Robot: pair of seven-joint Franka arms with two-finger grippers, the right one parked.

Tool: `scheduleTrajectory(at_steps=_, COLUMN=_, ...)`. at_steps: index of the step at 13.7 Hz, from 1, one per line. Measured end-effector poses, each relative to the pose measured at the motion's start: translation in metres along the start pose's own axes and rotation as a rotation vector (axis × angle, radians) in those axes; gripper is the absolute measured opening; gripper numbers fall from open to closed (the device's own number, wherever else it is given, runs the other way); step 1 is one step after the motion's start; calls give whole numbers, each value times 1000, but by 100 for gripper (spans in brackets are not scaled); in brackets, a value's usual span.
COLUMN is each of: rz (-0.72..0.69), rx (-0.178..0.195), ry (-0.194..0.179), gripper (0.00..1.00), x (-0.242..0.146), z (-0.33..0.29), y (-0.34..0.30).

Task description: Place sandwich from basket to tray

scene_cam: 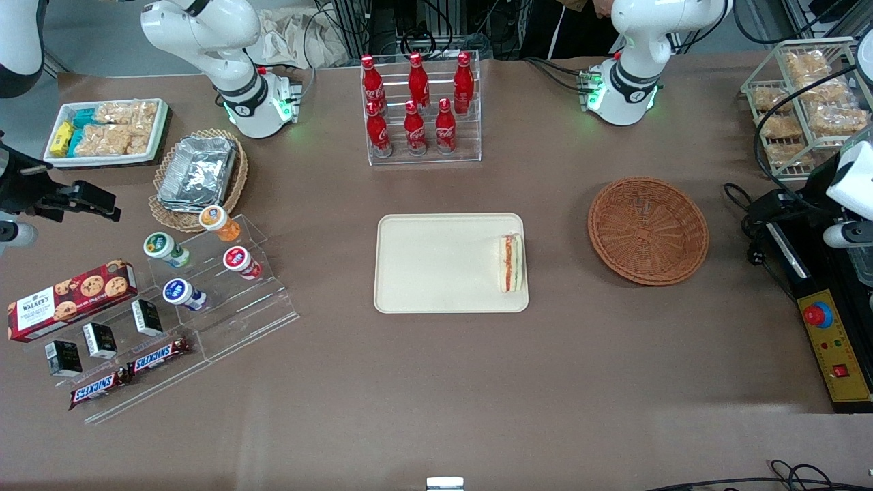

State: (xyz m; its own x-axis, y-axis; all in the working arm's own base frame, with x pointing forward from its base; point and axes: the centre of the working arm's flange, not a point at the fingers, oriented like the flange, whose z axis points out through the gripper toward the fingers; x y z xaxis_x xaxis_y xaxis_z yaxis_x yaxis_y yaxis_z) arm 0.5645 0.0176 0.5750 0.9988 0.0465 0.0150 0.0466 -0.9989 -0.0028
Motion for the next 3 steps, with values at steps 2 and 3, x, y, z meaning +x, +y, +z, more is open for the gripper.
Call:
scheduleTrajectory(at_steps=2, rz=1, rx=0, ry=1, gripper=100, x=0, z=0, y=1)
scheduleTrajectory(at_steps=3, rz=2, rx=0, ry=1, gripper=100, x=0, z=0, y=1)
